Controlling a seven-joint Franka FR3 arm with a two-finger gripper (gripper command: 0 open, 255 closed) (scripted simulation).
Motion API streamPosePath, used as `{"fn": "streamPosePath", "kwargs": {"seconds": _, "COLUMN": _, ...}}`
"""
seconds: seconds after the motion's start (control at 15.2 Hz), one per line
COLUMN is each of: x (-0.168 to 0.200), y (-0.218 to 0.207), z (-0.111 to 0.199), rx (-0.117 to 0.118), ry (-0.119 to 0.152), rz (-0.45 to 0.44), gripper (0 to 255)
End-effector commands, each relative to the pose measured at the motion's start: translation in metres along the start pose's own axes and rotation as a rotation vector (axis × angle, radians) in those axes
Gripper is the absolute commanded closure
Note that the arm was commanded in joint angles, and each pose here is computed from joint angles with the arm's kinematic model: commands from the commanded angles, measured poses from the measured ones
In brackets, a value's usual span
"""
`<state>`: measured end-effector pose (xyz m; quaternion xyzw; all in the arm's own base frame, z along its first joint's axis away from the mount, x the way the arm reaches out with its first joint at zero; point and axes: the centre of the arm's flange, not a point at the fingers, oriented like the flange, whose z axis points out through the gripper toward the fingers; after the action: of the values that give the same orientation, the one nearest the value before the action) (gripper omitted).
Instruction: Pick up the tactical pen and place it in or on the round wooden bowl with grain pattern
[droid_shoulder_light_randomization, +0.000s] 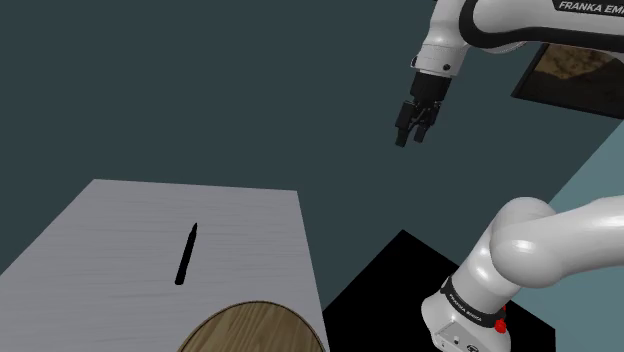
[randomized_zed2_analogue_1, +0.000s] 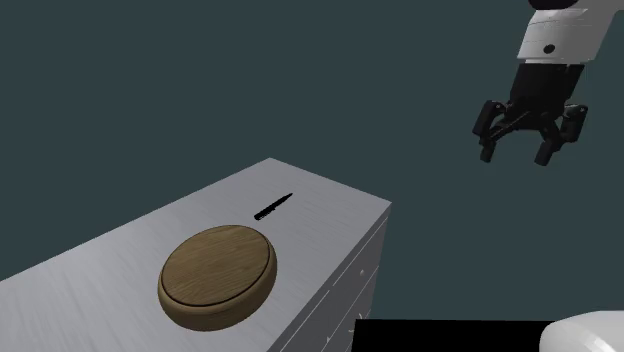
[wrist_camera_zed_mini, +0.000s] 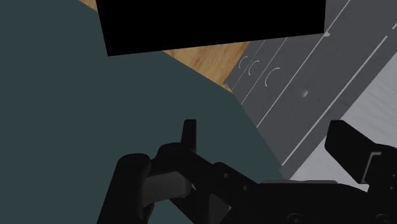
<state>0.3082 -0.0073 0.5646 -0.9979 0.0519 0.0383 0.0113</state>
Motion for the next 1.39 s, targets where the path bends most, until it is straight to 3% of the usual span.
{"fn": "streamPosePath", "kwargs": {"seconds": 0.0, "x": 0.0, "y": 0.0, "z": 0.0, "rx": 0.0, "ry": 0.0, "rz": 0.0, "gripper": 0}}
{"fn": "streamPosePath", "kwargs": {"seconds": 1.32, "x": 0.063, "y": -0.227, "z": 0.099, "rx": 0.059, "ry": -0.019, "rz": 0.263, "gripper": 0}}
